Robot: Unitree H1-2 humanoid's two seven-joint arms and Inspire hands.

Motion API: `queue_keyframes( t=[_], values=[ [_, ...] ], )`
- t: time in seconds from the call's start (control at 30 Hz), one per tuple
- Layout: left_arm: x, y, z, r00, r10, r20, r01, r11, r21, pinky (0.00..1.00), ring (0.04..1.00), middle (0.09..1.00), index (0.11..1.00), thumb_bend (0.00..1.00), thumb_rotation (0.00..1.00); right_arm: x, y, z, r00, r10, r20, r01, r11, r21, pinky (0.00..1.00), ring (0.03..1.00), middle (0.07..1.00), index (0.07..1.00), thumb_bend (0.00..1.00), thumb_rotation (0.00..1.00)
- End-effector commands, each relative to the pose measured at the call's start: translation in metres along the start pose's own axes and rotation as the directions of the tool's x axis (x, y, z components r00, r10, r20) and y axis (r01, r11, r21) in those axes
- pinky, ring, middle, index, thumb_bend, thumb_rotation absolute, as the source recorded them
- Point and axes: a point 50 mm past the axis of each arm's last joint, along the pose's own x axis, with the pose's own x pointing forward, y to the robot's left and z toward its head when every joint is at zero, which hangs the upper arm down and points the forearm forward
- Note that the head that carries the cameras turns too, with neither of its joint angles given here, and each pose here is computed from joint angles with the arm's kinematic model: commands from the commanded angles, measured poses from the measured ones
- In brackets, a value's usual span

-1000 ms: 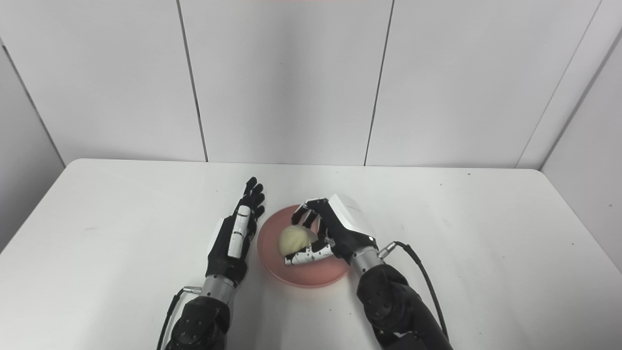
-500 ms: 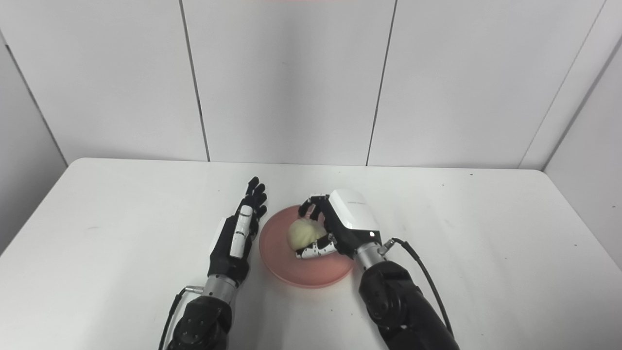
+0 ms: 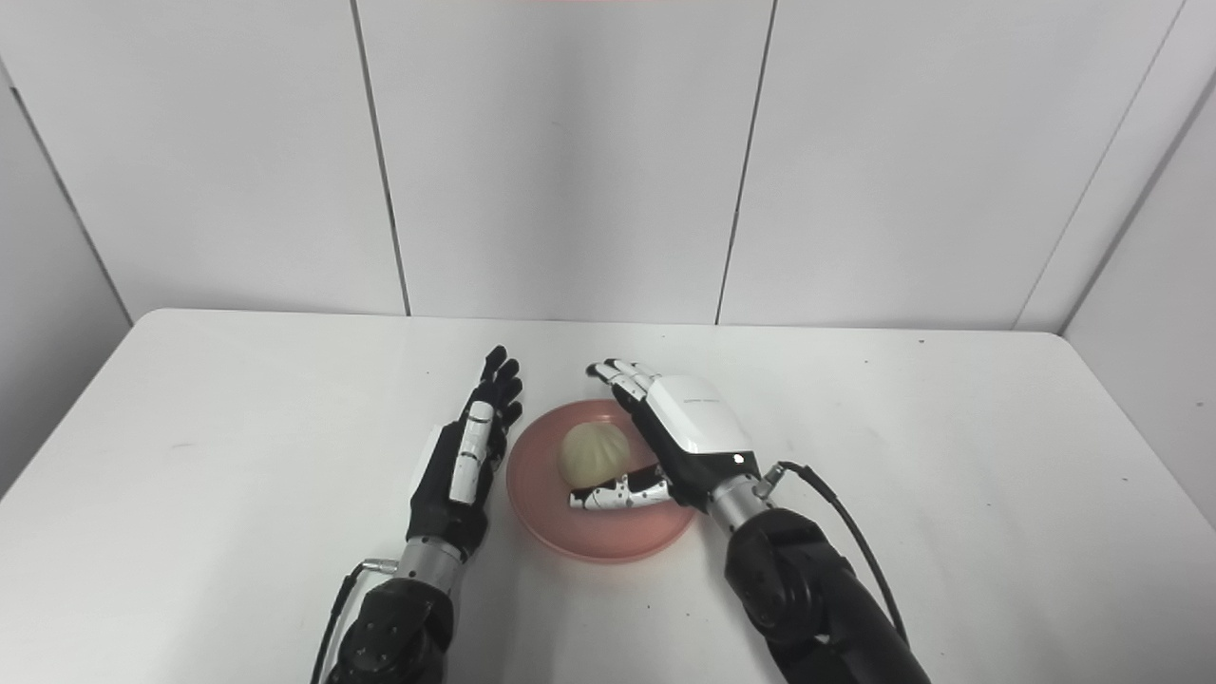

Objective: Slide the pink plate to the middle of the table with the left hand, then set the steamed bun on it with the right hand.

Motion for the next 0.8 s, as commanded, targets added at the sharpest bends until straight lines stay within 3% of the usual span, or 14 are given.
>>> queue_keyframes(
  t=[0.0, 0.27, 0.37, 0.5, 0.57, 0.63, 0.77],
  values=[
    [-0.01, -0.001, -0.012, 0.999, -0.005, -0.033, 0.004, 1.0, -0.024, 1.0, 1.0, 1.0, 1.0, 0.56, 1.0, 0.004, -0.02, 0.004, 0.999, -0.035, 0.036, 0.036, 0.999, -0.014, 0.98, 0.997, 0.998, 0.999, 0.72, 0.56],
    [-0.01, 0.001, -0.012, 1.0, -0.008, -0.023, 0.007, 1.0, -0.023, 1.0, 1.0, 1.0, 1.0, 0.55, 1.0, -0.008, -0.014, -0.002, 1.0, 0.01, 0.006, -0.01, 1.0, 0.01, 0.99, 1.0, 1.0, 1.0, 0.74, 0.56],
    [-0.011, 0.003, -0.011, 1.0, -0.006, -0.021, 0.006, 1.0, -0.023, 1.0, 1.0, 1.0, 1.0, 0.55, 1.0, -0.018, -0.01, -0.008, 0.999, -0.05, -0.004, 0.05, 0.993, 0.105, 0.99, 1.0, 1.0, 1.0, 0.73, 0.55],
    [-0.013, 0.006, -0.01, 1.0, -0.004, -0.031, 0.004, 1.0, 0.0, 1.0, 1.0, 1.0, 1.0, 0.55, 1.0, -0.033, -0.002, -0.015, 0.984, -0.173, -0.032, 0.175, 0.949, 0.262, 0.92, 1.0, 1.0, 1.0, 0.69, 0.64],
    [-0.014, 0.008, -0.01, 1.0, -0.005, -0.024, 0.005, 1.0, 0.011, 1.0, 1.0, 1.0, 1.0, 0.55, 1.0, -0.041, 0.003, -0.018, 0.955, -0.296, -0.018, 0.286, 0.902, 0.322, 0.89, 0.999, 1.0, 1.0, 0.66, 0.62],
    [-0.015, 0.01, -0.01, 1.0, 0.0, -0.019, 0.0, 1.0, 0.013, 1.0, 1.0, 1.0, 1.0, 0.56, 1.0, -0.05, 0.004, -0.02, 0.913, -0.407, -0.001, 0.381, 0.853, 0.356, 0.93, 1.0, 1.0, 1.0, 0.63, 0.65],
    [-0.014, 0.01, -0.011, 1.0, 0.007, -0.024, -0.007, 1.0, -0.004, 1.0, 1.0, 1.0, 1.0, 0.56, 1.0, -0.054, -0.002, -0.018, 0.846, -0.532, -0.016, 0.483, 0.756, 0.442, 1.0, 1.0, 1.0, 1.0, 0.63, 0.74]
  ],
)
